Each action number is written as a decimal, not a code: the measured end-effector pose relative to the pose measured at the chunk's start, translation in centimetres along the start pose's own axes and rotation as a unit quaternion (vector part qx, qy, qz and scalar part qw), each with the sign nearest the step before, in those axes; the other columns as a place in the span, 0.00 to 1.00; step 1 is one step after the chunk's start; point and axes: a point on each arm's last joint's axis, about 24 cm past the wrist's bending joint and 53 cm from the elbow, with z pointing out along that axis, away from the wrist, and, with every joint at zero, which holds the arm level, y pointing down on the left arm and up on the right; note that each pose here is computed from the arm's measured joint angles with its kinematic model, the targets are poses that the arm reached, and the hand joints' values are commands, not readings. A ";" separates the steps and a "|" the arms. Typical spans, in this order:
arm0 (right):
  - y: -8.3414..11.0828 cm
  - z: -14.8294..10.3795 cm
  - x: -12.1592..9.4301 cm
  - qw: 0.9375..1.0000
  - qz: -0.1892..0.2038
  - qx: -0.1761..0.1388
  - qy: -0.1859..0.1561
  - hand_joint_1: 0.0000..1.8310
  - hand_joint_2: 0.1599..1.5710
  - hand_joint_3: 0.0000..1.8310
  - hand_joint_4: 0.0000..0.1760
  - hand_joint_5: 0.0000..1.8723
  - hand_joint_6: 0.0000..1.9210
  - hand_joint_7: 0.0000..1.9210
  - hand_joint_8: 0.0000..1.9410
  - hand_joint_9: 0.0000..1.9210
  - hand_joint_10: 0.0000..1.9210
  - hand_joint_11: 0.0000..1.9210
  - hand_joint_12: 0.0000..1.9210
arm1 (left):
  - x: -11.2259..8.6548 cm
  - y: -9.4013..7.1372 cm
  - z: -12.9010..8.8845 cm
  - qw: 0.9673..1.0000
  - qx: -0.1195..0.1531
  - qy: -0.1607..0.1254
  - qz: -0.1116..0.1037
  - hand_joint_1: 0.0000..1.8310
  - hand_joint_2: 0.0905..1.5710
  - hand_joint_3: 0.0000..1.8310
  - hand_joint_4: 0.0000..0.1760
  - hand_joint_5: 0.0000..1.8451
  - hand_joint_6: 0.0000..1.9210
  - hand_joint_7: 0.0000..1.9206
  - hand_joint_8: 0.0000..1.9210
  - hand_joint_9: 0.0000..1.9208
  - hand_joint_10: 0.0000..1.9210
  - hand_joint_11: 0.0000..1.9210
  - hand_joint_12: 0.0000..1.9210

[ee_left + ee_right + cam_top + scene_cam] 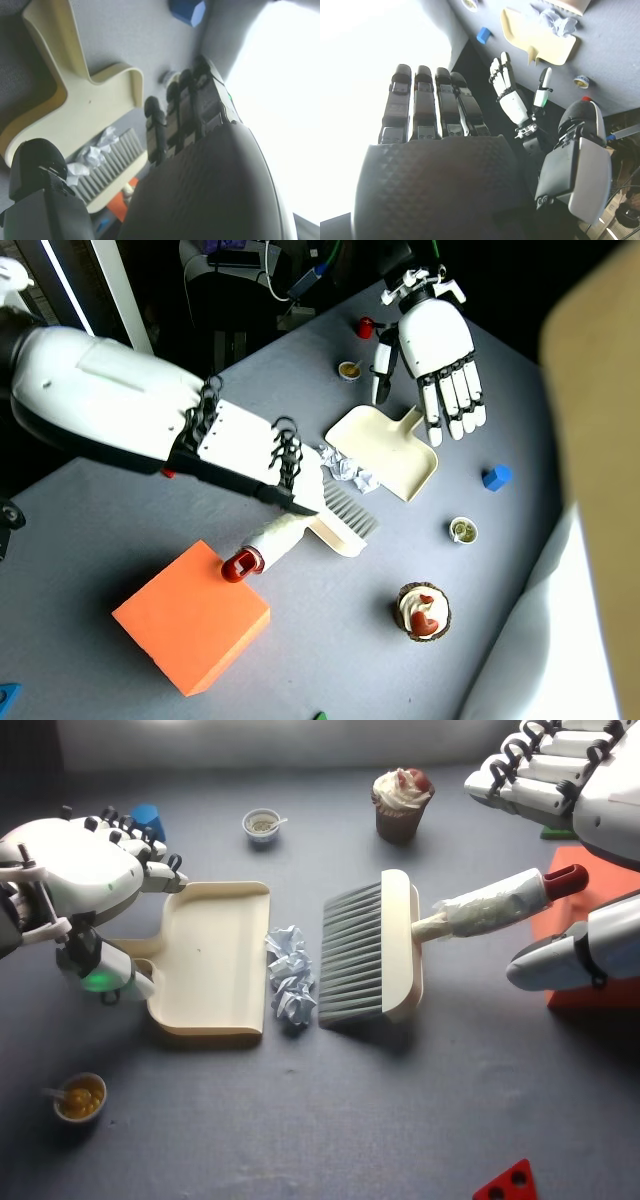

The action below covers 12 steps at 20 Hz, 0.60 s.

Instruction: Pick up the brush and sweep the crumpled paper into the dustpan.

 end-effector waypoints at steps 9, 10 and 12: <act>-0.6 0.1 0.3 0.999 0.033 -0.003 0.008 0.00 0.54 0.01 0.00 0.01 0.00 0.02 0.00 0.03 0.01 0.04 0.02 | 0.7 2.8 0.1 0.999 -0.036 0.001 0.014 0.40 0.59 0.00 0.51 0.22 0.01 0.10 0.00 0.08 0.00 0.08 0.04; -0.5 0.1 0.1 0.999 0.036 -0.003 0.006 0.00 0.54 0.01 0.00 0.01 0.00 0.02 0.00 0.03 0.00 0.04 0.02 | 1.1 3.1 0.1 0.999 -0.041 0.004 0.010 0.40 0.59 0.00 0.51 0.22 0.01 0.11 0.01 0.08 0.00 0.08 0.04; -0.5 0.1 -0.1 0.999 0.038 -0.006 0.000 0.00 0.54 0.00 0.00 0.02 0.00 0.02 0.00 0.04 0.01 0.05 0.02 | 1.7 3.5 0.0 0.999 -0.050 0.010 0.004 0.40 0.59 0.00 0.50 0.24 0.01 0.11 0.01 0.09 0.01 0.09 0.05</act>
